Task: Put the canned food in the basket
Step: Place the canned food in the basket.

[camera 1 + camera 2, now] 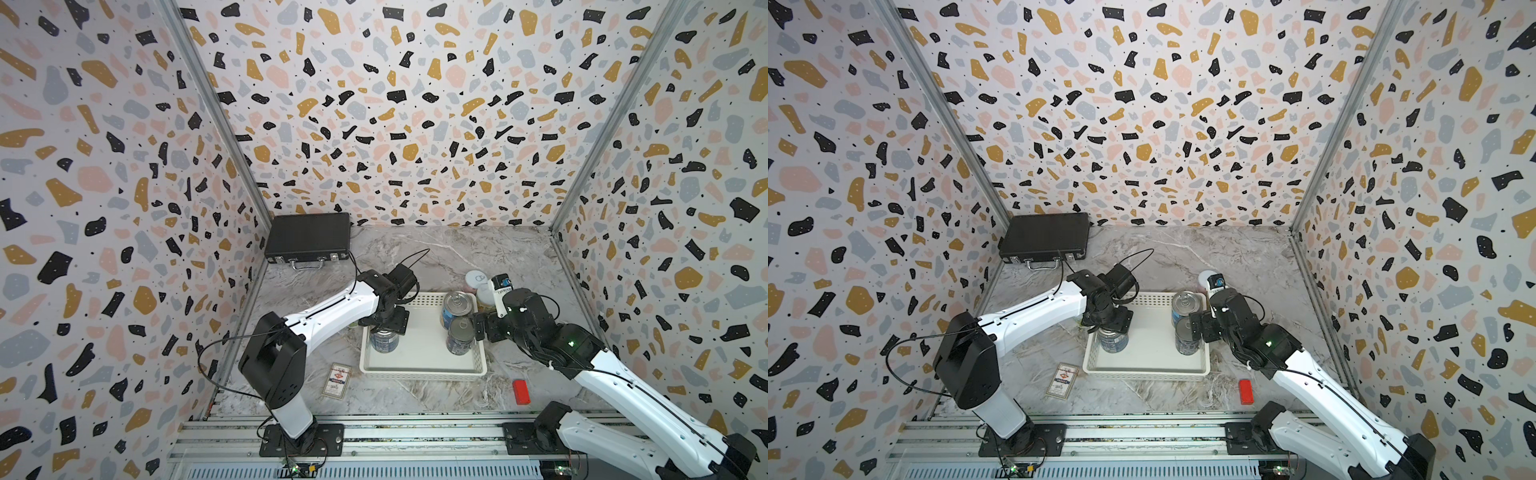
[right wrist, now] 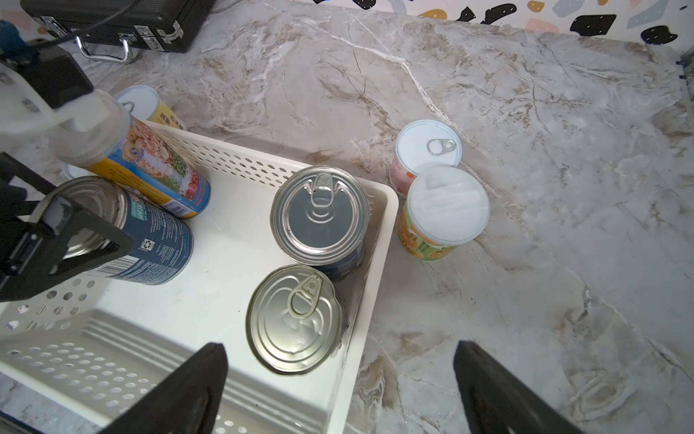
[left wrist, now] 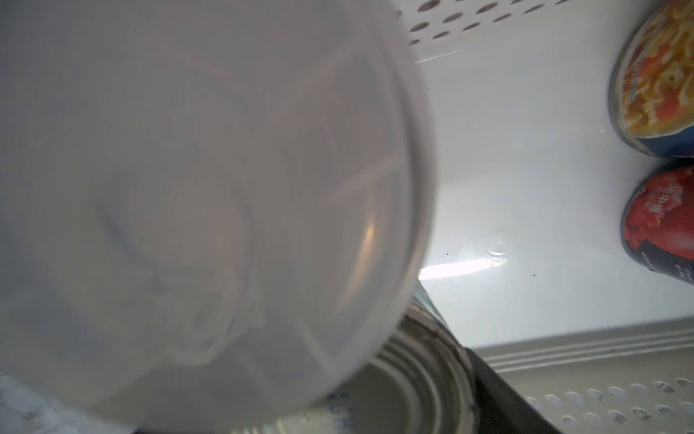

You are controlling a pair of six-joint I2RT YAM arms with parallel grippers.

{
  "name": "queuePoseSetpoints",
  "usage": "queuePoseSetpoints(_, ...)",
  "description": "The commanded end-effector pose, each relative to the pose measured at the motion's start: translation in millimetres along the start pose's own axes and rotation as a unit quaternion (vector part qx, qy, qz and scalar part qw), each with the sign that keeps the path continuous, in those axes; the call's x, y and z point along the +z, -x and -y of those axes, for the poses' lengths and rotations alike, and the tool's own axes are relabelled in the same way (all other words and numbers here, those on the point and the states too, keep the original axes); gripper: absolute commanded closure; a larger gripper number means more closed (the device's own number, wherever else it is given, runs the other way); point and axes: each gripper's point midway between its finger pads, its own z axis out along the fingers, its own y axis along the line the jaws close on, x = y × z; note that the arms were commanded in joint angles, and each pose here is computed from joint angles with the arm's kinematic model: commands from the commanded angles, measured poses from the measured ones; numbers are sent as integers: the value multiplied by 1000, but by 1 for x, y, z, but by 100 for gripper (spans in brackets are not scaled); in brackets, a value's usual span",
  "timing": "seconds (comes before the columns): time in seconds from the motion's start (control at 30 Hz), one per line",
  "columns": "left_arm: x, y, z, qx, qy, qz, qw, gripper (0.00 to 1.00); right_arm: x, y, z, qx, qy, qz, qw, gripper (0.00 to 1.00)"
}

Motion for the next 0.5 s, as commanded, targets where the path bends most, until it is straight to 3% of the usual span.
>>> queuePoseSetpoints(0.0,-9,-8,-41,-13,81,1,997,33,-1,0,0,2,-1,-2,1000,0)
queuePoseSetpoints(0.13,-14,-6,-48,-17,96,11,995,4,-1,0,0,2,-1,-1,1000,0)
queuePoseSetpoints(0.17,-15,-5,-48,-17,96,14,995,0,-1,0,0,3,0,-1,1000,0)
queuePoseSetpoints(0.47,-28,3,-47,-14,88,33,995,0,0,0,0,2,-1,-2,1000,0)
